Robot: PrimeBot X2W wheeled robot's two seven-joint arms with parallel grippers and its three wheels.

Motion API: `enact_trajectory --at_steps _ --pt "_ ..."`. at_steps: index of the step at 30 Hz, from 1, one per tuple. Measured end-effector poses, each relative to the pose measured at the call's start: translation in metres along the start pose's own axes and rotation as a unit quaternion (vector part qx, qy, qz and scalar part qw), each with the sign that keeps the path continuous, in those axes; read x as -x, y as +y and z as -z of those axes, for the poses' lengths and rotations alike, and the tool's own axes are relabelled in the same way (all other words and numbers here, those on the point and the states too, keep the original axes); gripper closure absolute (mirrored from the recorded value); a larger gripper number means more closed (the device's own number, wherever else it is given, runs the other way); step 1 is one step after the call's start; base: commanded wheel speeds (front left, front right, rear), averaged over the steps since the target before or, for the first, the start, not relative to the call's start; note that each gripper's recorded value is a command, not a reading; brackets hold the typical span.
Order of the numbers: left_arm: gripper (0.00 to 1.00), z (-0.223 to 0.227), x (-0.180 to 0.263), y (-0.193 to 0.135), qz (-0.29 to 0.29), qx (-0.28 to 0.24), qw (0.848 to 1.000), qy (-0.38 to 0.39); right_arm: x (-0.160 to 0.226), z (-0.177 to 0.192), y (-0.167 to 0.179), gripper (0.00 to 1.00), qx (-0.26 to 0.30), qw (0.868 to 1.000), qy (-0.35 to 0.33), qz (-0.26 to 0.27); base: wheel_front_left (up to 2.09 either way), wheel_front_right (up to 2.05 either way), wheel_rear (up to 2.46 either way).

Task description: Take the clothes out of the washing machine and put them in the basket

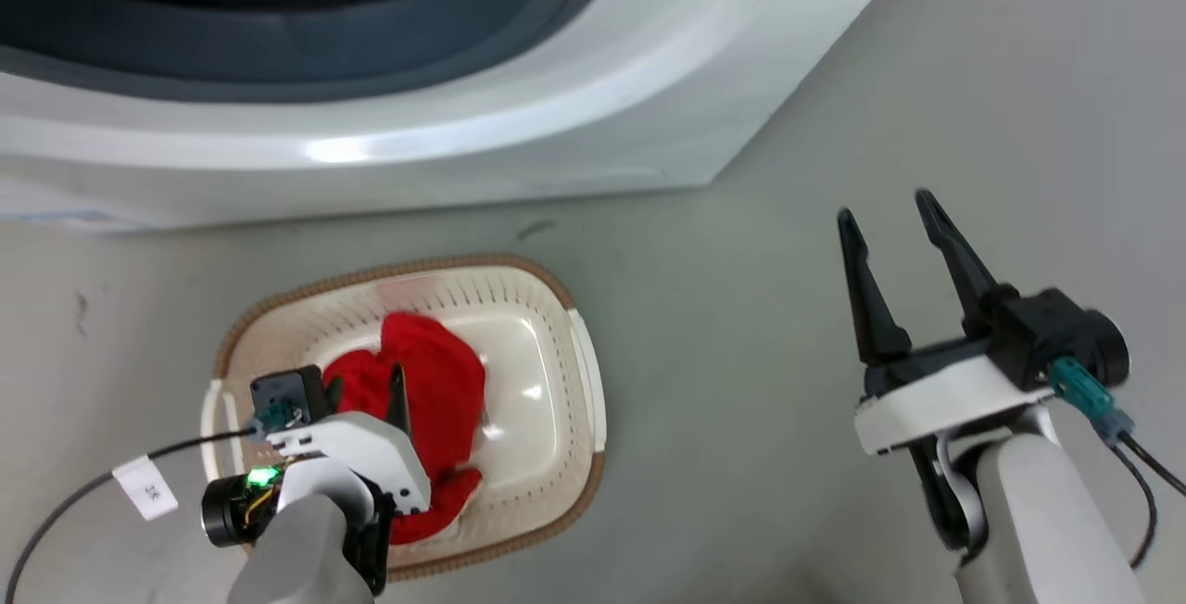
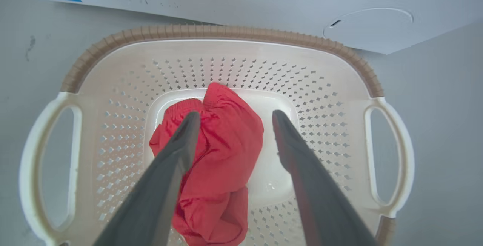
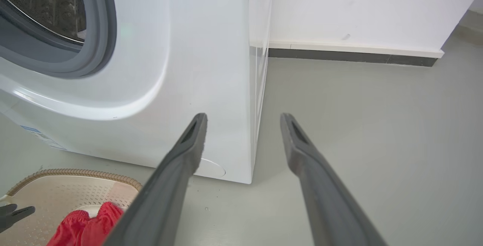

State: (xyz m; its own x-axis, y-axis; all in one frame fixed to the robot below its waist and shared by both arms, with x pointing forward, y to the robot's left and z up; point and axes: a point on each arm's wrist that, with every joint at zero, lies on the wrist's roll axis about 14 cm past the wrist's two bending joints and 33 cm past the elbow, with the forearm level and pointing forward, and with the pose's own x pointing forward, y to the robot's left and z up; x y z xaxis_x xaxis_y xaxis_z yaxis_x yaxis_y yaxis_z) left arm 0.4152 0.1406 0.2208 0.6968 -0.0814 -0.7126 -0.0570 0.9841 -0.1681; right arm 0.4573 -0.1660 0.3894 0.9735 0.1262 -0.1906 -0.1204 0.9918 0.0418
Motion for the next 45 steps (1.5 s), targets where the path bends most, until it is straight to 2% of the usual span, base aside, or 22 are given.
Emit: enact_trajectory --at_steps 5,11,25,32,40,41,45 --pt "0.0 -0.038 0.034 -0.004 0.005 0.0 0.997 -0.078 0.022 -0.031 -0.007 0.0 0.004 0.999 -0.036 0.017 0.0 0.0 0.0" --pt "0.0 -0.089 0.075 -0.007 0.011 -0.01 0.984 -0.179 0.041 -0.064 -0.001 0.0 0.013 0.997 -0.075 0.014 0.0 0.0 0.0" --pt "0.0 -0.178 0.153 -0.036 0.034 -0.039 0.933 -0.357 0.064 -0.1 0.017 0.0 0.018 0.994 -0.112 -0.005 0.0 0.0 0.0" --pt "0.0 -0.223 0.143 -0.05 0.048 -0.06 0.917 -0.391 0.062 -0.099 0.018 0.0 0.012 0.994 -0.11 -0.008 0.0 0.0 0.0" --pt "0.0 -0.265 0.094 -0.056 0.056 -0.091 0.918 -0.381 0.049 -0.09 0.015 0.0 -0.005 0.995 -0.103 -0.007 0.0 0.0 0.0" --pt "0.0 -0.276 0.07 -0.055 0.054 -0.105 0.922 -0.368 0.042 -0.084 0.013 0.0 -0.009 0.995 -0.1 -0.006 0.0 0.0 0.0" --pt "0.0 -0.291 0.037 -0.059 0.057 -0.123 0.925 -0.355 0.033 -0.076 0.003 0.0 -0.015 0.995 -0.095 0.004 0.0 0.0 0.0"
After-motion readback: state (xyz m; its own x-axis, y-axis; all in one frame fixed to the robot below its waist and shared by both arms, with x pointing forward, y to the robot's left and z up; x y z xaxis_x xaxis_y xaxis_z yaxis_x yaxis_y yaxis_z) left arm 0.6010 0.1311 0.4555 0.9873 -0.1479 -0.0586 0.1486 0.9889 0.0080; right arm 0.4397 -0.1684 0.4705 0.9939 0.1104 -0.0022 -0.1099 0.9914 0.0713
